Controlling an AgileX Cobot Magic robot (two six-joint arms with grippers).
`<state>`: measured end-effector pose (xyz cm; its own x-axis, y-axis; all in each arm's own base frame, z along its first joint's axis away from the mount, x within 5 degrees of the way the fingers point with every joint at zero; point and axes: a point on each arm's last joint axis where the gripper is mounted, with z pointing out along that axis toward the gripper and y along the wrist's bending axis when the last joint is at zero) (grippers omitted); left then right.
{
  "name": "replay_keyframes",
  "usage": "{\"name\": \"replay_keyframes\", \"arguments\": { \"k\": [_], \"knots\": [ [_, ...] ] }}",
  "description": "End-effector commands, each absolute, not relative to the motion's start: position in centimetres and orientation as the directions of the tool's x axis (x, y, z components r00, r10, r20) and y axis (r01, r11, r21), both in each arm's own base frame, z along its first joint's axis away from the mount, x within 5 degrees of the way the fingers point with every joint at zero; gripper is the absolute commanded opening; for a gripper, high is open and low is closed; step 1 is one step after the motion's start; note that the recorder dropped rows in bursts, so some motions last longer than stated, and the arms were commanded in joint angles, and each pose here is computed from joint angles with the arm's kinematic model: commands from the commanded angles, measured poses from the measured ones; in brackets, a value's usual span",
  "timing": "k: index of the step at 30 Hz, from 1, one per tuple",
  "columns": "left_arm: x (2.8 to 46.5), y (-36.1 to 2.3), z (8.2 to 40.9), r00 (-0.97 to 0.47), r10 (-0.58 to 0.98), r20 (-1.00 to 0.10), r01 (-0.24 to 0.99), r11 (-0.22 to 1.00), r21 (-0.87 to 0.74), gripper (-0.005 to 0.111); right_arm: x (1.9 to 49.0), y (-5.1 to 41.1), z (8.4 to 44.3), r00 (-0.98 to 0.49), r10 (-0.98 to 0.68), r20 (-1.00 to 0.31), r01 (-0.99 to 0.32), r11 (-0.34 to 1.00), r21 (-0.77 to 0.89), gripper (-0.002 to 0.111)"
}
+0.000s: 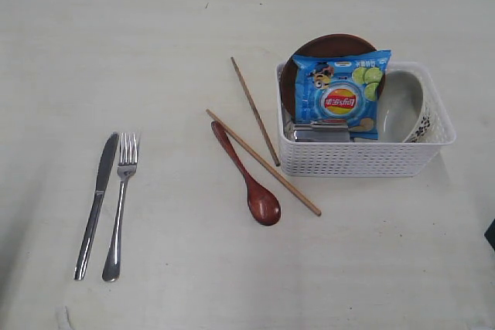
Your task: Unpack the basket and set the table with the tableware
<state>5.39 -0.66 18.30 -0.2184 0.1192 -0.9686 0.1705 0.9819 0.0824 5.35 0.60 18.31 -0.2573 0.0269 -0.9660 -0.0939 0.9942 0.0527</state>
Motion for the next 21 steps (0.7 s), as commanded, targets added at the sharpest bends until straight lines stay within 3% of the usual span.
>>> {"name": "replay_keyframes", "arguments": {
  "k": [1,10,15,17,21],
  "knots": [
    [5.4,-0.7,18.4,-0.213,0.113,-0.970,0.169,0.983,0.077,0.000,5.4,0.6,18.4,-0.238,0.038,-0.970,-0.090,0.994,0.061,0.000],
    [5.4,-0.6,18.5,-0.207,0.145,-0.968,0.165,0.980,0.111,0.000,5.4,0.6,18.4,-0.238,0.038,-0.970,-0.090,0.994,0.061,0.000],
    [5.6,-0.6,19.3,-0.098,0.222,-0.970,0.160,0.966,0.204,0.000,5.4,0.6,18.4,-0.238,0.038,-0.970,-0.090,0.994,0.061,0.000],
    [5.6,-0.8,20.2,-0.015,0.137,-0.990,0.172,0.976,0.133,0.000,5.4,0.6,18.4,-0.238,0.038,-0.970,-0.090,0.994,0.061,0.000],
    [5.3,-1.1,22.6,0.190,-0.211,-0.959,0.242,0.957,-0.163,0.000,5.4,0.6,18.4,-0.238,0.038,-0.970,-0.090,0.994,0.061,0.000]
  ]
}}
